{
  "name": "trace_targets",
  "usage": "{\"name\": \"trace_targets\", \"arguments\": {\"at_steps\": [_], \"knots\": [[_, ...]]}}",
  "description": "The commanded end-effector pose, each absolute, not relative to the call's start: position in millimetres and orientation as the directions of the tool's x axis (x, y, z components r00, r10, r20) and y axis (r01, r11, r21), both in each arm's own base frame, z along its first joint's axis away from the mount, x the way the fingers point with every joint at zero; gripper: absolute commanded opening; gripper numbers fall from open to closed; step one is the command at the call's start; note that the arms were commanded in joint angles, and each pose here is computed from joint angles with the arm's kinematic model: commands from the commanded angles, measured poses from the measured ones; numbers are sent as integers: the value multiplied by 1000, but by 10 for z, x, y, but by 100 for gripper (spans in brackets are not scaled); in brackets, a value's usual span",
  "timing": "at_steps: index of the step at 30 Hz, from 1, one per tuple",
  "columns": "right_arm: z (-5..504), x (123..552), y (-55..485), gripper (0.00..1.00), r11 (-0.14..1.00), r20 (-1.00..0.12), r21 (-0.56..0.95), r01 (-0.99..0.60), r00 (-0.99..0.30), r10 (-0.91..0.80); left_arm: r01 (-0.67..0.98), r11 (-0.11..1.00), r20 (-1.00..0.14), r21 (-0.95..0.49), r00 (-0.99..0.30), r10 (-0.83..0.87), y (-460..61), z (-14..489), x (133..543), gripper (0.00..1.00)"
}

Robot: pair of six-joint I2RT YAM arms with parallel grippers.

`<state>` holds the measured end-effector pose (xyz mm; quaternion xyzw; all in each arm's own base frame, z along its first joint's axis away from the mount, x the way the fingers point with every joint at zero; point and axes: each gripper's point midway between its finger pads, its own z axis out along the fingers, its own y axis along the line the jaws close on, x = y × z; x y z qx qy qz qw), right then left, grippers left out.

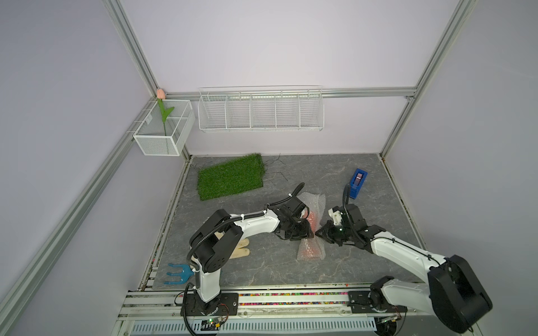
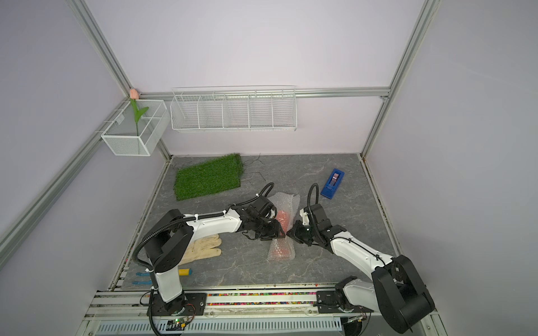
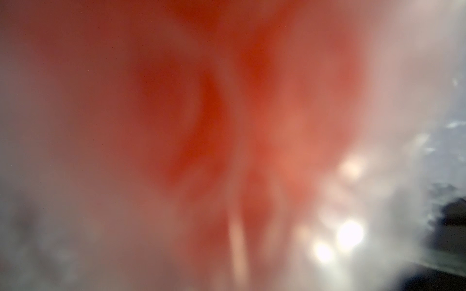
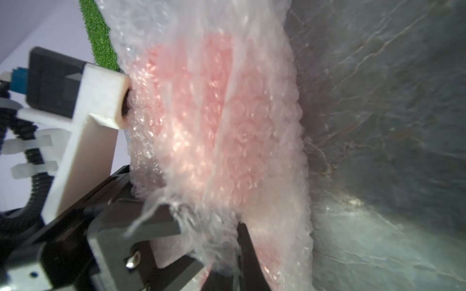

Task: Wrap wine glasses in bubble wrap
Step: Wrap the wine glass in bubble wrap.

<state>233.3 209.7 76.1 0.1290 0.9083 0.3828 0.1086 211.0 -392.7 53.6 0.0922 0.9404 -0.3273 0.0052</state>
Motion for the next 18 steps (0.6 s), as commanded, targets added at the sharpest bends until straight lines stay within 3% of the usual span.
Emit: {"name": "trace_targets", "arguments": {"at_steps": [1, 9, 18], "knots": [[845, 2446, 2175, 7, 641, -115, 752, 155, -926, 359, 151, 776, -32, -613, -986, 166, -3834, 424, 2088, 49], [812, 2476, 2152, 7, 646, -123, 744, 169, -916, 381, 133, 665, -9, -735, -982, 188, -3779, 614, 1981, 78], [765, 2462, 2212, 7, 655, -119, 738, 163, -924, 364, 137, 571, -17, -809, -978, 210, -3755, 774, 1953, 93]]}}
